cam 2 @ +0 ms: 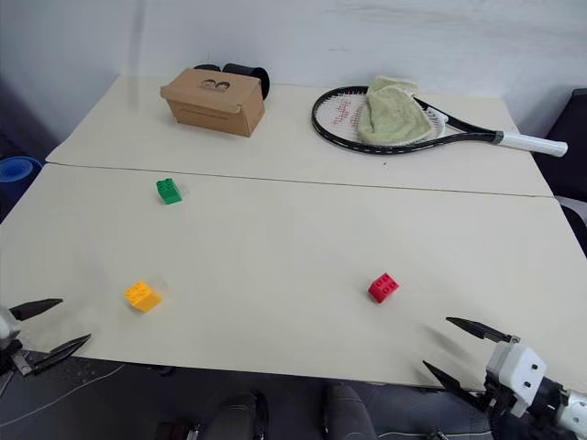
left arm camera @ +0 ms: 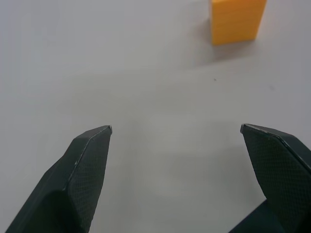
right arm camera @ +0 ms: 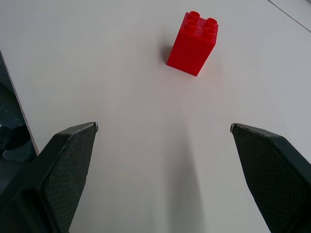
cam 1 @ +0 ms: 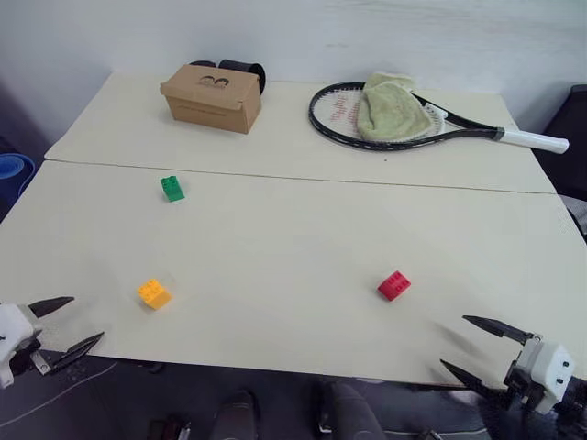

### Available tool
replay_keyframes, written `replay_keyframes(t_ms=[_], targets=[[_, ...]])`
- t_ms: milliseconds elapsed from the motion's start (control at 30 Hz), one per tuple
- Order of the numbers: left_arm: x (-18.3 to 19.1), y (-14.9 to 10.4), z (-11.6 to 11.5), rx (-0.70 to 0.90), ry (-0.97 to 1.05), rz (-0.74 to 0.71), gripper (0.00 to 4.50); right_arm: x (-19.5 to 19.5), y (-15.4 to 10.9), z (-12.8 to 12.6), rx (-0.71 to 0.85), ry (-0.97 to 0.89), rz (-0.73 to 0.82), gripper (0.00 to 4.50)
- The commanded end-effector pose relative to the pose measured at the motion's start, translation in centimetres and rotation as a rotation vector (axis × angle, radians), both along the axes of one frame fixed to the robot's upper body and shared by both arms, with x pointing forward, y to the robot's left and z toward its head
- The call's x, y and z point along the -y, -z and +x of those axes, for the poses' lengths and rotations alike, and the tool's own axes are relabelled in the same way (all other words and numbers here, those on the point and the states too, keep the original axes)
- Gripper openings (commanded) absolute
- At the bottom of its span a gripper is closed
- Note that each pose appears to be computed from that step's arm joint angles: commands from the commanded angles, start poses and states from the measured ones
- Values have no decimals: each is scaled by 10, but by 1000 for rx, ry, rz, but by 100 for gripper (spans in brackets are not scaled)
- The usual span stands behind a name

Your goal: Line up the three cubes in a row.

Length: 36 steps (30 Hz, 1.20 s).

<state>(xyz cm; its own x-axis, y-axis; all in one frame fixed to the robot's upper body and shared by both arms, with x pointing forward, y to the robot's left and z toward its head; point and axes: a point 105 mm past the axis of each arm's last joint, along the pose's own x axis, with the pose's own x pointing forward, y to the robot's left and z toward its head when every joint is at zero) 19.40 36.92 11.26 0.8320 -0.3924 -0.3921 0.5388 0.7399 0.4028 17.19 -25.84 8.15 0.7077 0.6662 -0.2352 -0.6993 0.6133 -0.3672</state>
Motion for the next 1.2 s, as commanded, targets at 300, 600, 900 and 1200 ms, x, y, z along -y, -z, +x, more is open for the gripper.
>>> replay_keyframes(t_ms=[300, 600, 900, 1200], targets=[[65, -39, -2, -66, 299, -206, 447, -63, -40, 22, 117, 131, 336, 450], [124, -42, 5, -94, 573, -152, 447, -87, -29, 78, 89, 232, 320, 450], [129, -43, 5, -93, 608, -108, 450, -74, -10, 101, -1, 233, 304, 390], [130, -43, 3, -102, 607, -114, 450, -90, -25, 91, 0, -169, 215, 150]])
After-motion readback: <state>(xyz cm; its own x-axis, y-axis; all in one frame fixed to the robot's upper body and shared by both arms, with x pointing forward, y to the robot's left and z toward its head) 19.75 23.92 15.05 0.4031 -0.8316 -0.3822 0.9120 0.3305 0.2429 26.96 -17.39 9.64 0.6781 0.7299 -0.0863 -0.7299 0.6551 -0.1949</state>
